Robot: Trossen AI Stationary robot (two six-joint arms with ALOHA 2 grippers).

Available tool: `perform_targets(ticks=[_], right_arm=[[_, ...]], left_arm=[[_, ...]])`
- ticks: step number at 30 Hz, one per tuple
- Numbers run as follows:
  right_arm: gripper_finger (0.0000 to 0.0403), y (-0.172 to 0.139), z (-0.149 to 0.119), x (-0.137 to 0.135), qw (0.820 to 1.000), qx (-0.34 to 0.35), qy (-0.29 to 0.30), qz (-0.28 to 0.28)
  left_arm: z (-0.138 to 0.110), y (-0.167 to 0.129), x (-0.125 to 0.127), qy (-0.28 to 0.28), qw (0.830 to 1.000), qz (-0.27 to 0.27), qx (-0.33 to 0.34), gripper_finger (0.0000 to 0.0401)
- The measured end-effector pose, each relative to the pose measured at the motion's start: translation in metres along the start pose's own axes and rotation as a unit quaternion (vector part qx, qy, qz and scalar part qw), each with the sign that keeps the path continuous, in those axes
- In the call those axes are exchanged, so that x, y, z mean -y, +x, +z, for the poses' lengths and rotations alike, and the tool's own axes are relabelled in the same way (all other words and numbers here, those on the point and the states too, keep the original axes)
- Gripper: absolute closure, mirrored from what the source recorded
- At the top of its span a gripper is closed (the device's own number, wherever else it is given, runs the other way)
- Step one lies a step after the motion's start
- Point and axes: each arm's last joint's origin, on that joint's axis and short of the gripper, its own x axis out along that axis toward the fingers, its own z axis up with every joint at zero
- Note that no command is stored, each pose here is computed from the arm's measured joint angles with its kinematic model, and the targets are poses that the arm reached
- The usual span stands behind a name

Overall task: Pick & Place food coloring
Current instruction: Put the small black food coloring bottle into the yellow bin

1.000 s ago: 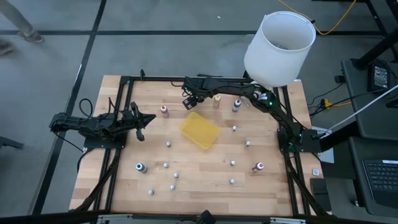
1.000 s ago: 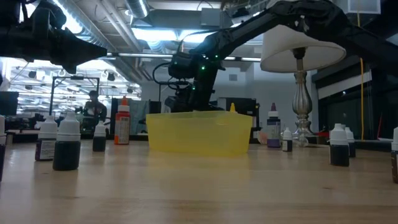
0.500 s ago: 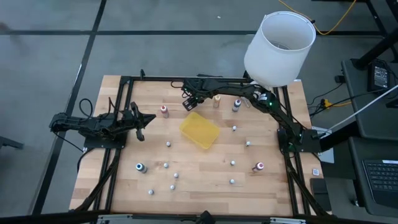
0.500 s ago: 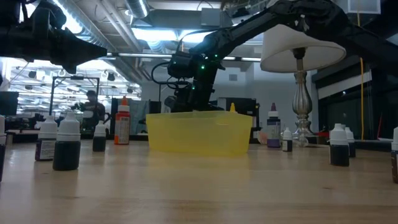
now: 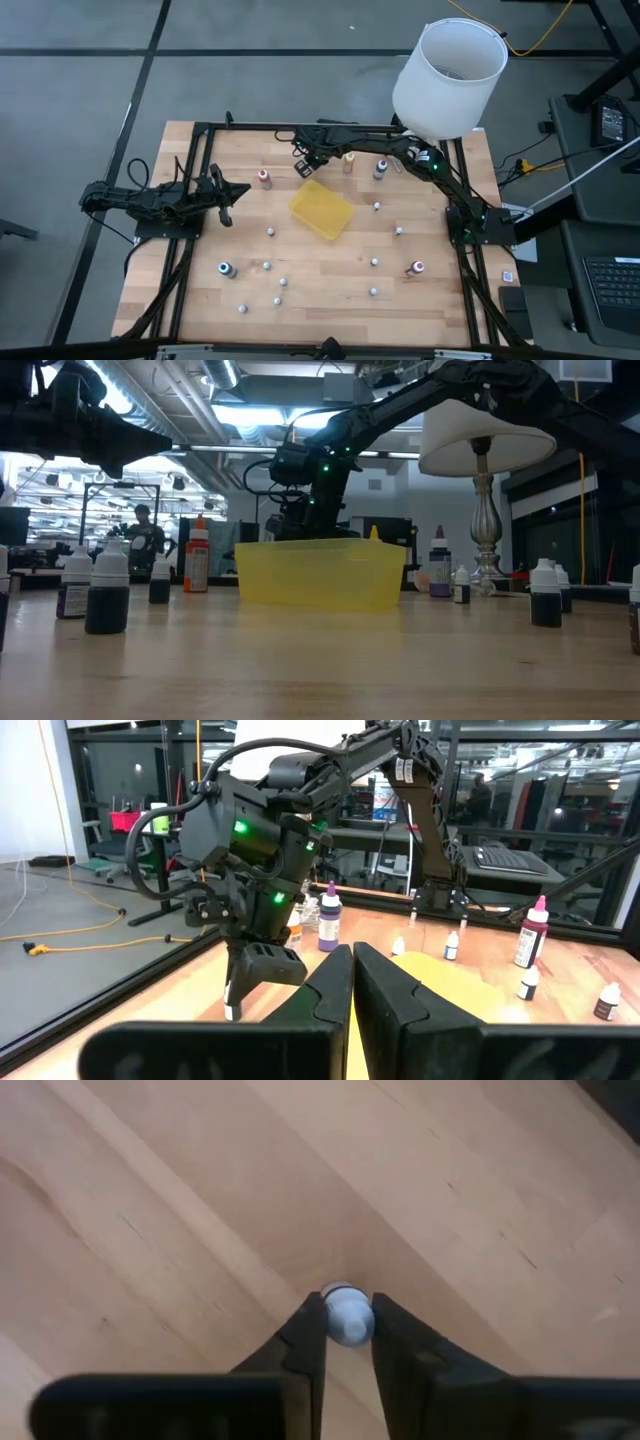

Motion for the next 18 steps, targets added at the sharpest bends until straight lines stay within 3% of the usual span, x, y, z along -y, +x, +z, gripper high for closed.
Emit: perform_targets(ticks=[8, 18], right_arm=[[0.0319, -0.005, -0.002, -0.001, 1.000, -0.008, -0.019, -0.003], [0.0337, -0.044, 0.001, -0.004, 0.998, 0.010, -0.061, 0.007]], left_arm=[[0.000, 0.000, 0.000, 0.000, 1.000, 0.000, 0.000, 0.0390], [0.000, 0.000, 0.000, 0.000, 1.000, 0.000, 0.000, 0.0389]])
